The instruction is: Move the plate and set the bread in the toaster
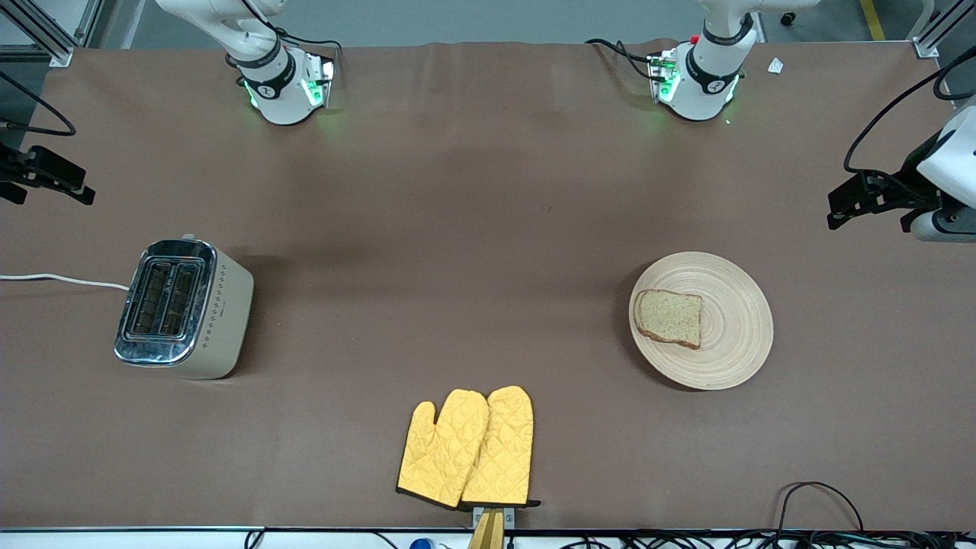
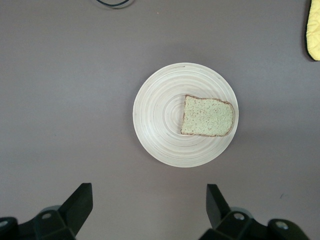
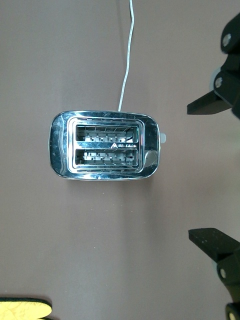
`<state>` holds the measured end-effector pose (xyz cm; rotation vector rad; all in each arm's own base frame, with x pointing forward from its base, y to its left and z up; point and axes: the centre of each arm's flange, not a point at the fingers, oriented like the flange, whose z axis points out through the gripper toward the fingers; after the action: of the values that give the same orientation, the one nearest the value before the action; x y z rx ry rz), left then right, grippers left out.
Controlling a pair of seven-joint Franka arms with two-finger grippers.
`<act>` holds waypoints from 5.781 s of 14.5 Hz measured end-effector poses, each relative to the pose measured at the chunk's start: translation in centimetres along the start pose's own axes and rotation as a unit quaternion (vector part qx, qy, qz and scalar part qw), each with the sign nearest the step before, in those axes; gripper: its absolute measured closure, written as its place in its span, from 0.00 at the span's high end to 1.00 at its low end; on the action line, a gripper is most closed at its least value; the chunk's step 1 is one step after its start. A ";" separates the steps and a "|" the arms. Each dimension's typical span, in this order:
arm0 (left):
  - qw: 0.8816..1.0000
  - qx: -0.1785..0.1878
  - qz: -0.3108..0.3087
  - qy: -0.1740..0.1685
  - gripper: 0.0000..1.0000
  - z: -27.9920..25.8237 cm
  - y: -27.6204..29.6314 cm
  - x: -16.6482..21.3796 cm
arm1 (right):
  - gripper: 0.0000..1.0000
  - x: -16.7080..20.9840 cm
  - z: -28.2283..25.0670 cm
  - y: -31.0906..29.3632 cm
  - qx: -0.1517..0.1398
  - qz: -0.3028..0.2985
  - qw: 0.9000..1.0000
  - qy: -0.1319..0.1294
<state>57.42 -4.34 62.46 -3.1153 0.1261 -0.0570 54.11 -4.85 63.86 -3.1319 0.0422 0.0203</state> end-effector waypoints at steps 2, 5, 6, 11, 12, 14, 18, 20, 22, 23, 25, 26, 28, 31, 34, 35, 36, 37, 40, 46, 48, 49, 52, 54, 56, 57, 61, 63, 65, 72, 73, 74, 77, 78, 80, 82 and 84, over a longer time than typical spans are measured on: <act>1.000 0.000 0.000 0.000 1.00 0.0 0.0 0.0 | 1.00 0.0 0.0 0.0 0.000 0.000 1.000 0.000; 1.000 -0.001 -0.001 0.000 1.00 0.0 0.0 0.0 | 1.00 0.0 0.0 0.0 0.000 0.000 1.000 0.000; 1.000 -0.001 -0.001 -0.001 1.00 0.1 -0.1 0.0 | 1.00 0.0 0.0 0.0 0.000 0.000 1.000 0.000; 1.000 -0.011 -0.016 -0.014 1.00 1.7 -1.6 0.7 | 1.00 0.0 0.0 0.0 0.000 0.000 1.000 0.000; 0.999 -0.028 -0.024 -0.021 1.00 2.6 -3.5 0.9 | 1.00 0.0 0.0 0.0 0.000 0.000 1.000 0.000; 0.996 -0.077 -0.034 -0.037 1.00 5.6 -9.1 1.4 | 1.00 0.0 0.0 0.0 0.000 0.000 1.000 0.000; 0.971 -0.218 -0.066 -0.076 1.00 18.2 -20.1 1.9 | 1.00 0.0 0.0 0.0 0.000 0.000 1.000 0.000; 0.954 -0.278 -0.068 -0.092 1.00 26.1 -22.2 2.3 | 1.00 0.0 0.0 0.0 0.000 0.000 1.000 0.000; 0.935 -0.331 -0.071 -0.104 1.00 32.7 -22.0 2.8 | 1.00 0.0 0.0 0.1 0.000 0.001 1.000 0.000; 0.925 -0.357 -0.072 -0.107 1.00 35.3 -21.4 3.0 | 1.00 0.0 0.0 0.1 0.000 0.001 1.000 0.001; 0.911 -0.392 -0.068 -0.105 1.00 39.4 -20.3 3.4 | 1.00 0.0 0.0 0.0 0.000 0.000 1.000 0.001; 0.910 -0.397 -0.064 -0.098 1.00 40.8 -20.0 3.6 | 1.00 0.0 0.0 0.0 0.000 0.000 1.000 0.001; 0.908 -0.406 -0.057 -0.085 1.00 42.7 -19.6 3.9 | 1.00 0.0 0.0 -0.1 0.000 -0.001 1.000 0.001; 0.906 -0.413 -0.046 -0.078 1.00 45.5 -19.4 3.7 | 1.00 0.0 0.0 -0.2 0.000 -0.002 1.000 0.001; 0.900 -0.428 -0.043 -0.072 1.00 48.0 -19.0 3.3 | 1.00 0.0 0.0 -0.3 0.000 -0.003 1.000 0.001; 0.900 -0.428 -0.042 -0.067 0.97 48.6 -19.0 3.3 | 1.00 0.0 0.0 -0.3 0.000 -0.004 1.000 0.001; 0.900 -0.429 -0.038 -0.064 0.96 48.9 -19.0 3.3 | 1.00 0.0 0.0 -0.4 0.000 -0.004 1.000 0.001; 0.901 -0.429 -0.029 -0.059 0.89 48.8 -18.9 3.4 | 1.00 0.0 0.0 -0.4 0.000 -0.004 1.000 0.001; 0.901 -0.433 0.021 -0.036 0.57 48.7 -18.6 3.6 | 1.00 0.0 0.0 -0.5 0.000 -0.005 1.000 0.001; 0.897 -0.439 0.051 -0.022 0.12 48.8 -18.4 3.7 | 1.00 0.1 0.0 -0.6 0.000 -0.006 1.000 0.001; 0.895 -0.440 0.065 -0.014 0.12 48.6 -18.2 3.9 | 1.00 0.1 0.0 -0.7 0.000 -0.007 1.000 0.001; 0.894 -0.443 0.071 -0.011 0.12 48.4 -17.6 4.2 | 1.00 0.1 0.0 -0.7 0.000 -0.007 1.000 0.001; 0.880 -0.467 0.079 -0.019 0.12 47.5 -12.9 5.9 | 1.00 0.1 0.0 -0.7 0.000 -0.007 1.000 0.001; 0.871 -0.484 0.068 -0.037 0.12 46.7 -8.2 7.1 | 1.00 0.1 0.0 -0.7 0.000 -0.007 1.000 0.001; 0.860 -0.504 0.055 -0.053 0.12 45.5 -3.3 8.2 | 1.00 0.1 0.0 -0.8 0.000 -0.008 1.000 0.001; 0.854 -0.515 0.052 -0.054 0.12 44.9 -1.0 8.7 | 1.00 0.1 0.0 -0.8 0.000 -0.008 1.000 0.001; 0.835 -0.549 0.030 -0.037 0.12 44.0 9.6 10.0 | 1.00 0.1 0.1 -0.8 0.000 -0.008 1.000 -0.001; 0.838 -0.544 0.006 -0.027 0.12 44.1 15.8 10.1 | 1.00 0.2 1.0 -1.4 0.001 -0.013 1.000 -0.010; 0.843 -0.537 -0.021 -0.020 0.12 44.4 22.1 9.4 | 1.00 1.2 3.3 -3.3 0.002 -0.007 1.000 -0.006; 0.862 -0.503 -0.071 -0.004 0.11 47.9 37.8 4.3 | 1.00 7.0 19.4 -12.1 0.032 0.025 0.999 0.011; 0.862 -0.502 -0.067 -0.002 0.11 48.3 39.4 3.9 | 1.00 7.7 21.2 -12.9 0.034 0.030 0.999 0.013; 0.863 -0.502 -0.062 -0.001 0.11 48.6 40.6 3.6 | 1.00 8.1 22.7 -13.6 0.033 0.034 0.999 0.014; 0.863 -0.504 -0.043 0.006 0.11 49.0 42.8 3.1 | 1.00 8.9 25.7 -16.0 0.032 0.045 0.998 0.020; 0.863 -0.504 -0.037 0.009 0.11 49.1 43.1 3.0 | 1.00 9.1 26.5 -16.8 0.033 0.048 0.998 0.025; 0.863 -0.504 -0.028 0.013 0.11 49.4 43.4 2.9 | 1.00 9.5 28.4 -18.1 0.034 0.050 0.998 0.035; 0.864 -0.503 -0.026 0.014 0.11 49.8 43.3 2.9 | 1.00 9.8 31.0 -19.8 0.034 0.049 0.997 0.043; 0.864 -0.503 -0.026 0.013 0.25 50.1 43.3 2.8 | 1.00 9.6 33.6 -21.6 0.031 0.051 0.997 0.038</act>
<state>58.59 -46.62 11.45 -4.1717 0.0867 -0.0414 63.88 16.79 30.36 -3.0640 0.1996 -0.0968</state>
